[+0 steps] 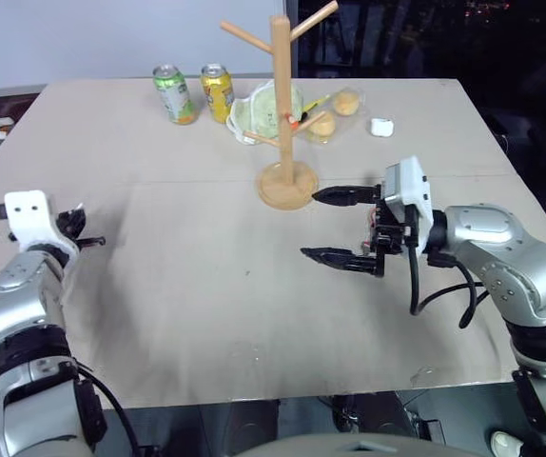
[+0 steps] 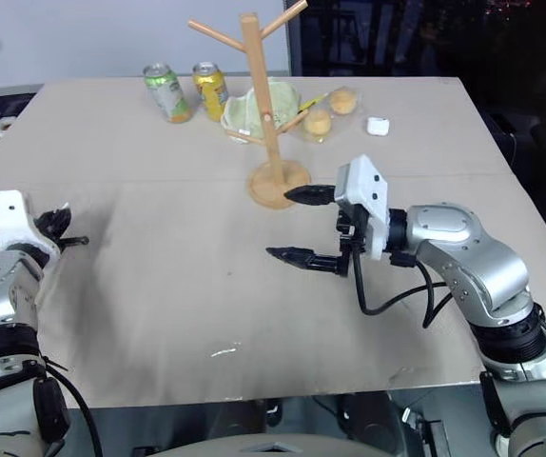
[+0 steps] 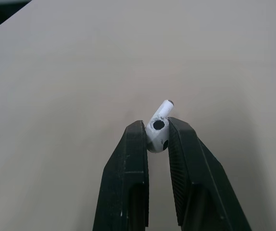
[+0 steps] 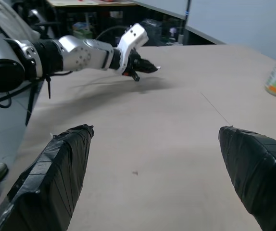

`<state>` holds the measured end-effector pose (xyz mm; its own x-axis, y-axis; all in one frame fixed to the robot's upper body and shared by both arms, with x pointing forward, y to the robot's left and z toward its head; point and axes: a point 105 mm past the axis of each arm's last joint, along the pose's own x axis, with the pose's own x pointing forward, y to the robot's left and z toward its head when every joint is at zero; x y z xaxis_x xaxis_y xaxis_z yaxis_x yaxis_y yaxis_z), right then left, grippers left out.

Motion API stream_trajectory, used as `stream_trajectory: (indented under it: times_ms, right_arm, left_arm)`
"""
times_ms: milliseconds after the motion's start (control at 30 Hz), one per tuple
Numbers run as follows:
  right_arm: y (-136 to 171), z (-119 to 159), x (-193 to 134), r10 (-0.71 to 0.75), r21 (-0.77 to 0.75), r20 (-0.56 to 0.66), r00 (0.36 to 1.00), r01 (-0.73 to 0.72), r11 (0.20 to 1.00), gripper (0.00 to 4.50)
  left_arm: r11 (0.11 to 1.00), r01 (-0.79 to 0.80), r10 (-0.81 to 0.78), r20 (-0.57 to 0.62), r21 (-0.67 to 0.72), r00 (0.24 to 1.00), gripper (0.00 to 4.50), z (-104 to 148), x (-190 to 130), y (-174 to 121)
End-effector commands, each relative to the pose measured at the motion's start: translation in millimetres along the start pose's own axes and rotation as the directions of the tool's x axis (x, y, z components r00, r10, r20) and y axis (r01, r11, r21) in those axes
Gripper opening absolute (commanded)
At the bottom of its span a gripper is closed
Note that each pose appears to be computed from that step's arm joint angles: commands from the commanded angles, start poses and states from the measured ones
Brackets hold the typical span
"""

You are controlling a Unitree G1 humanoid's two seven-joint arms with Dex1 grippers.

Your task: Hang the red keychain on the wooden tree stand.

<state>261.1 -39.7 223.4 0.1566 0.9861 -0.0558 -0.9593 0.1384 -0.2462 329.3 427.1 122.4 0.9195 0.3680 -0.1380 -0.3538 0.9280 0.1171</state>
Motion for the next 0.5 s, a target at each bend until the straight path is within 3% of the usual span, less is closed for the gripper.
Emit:
stream_trajectory:
  times_ms: [33,100,133,167,233,367,500]
  right_arm:
    - [-2,7,1,0.007,-0.055,0.012,1.000,-0.007,0.998,4.50]
    - [-4,4,1,-0.002,-0.058,0.007,1.000,0.003,0.998,4.50]
    - [-5,3,1,-0.006,-0.058,0.005,1.000,0.007,0.998,4.50]
    - [-6,3,1,-0.011,-0.058,0.004,1.000,0.011,0.998,4.50]
    - [-7,1,-1,-0.022,-0.058,0.000,1.000,0.022,0.998,4.50]
    - [-10,-4,-6,-0.055,-0.051,-0.011,0.998,0.054,0.997,4.50]
    - [-12,-8,-22,-0.143,0.012,-0.018,0.990,0.143,0.990,4.50]
  left_arm:
    - [0.998,-0.053,0.054,0.030,-0.016,0.998,0.05,5,0,12]
    - [0.997,-0.076,0.076,0.017,-0.026,0.997,1.09,-1,1,15]
    - [0.996,-0.080,0.080,0.011,-0.033,0.997,1.15,-3,2,15]
    - [0.996,-0.081,0.081,0.009,-0.036,0.997,1.78,-4,2,15]
    - [0.996,-0.078,0.078,0.009,-0.041,0.997,2.34,-4,3,15]
    - [0.997,-0.051,0.053,0.026,-0.057,0.998,4.36,5,4,13]
    - [0.994,0.105,-0.101,0.090,-0.041,0.991,4.36,33,-11,0]
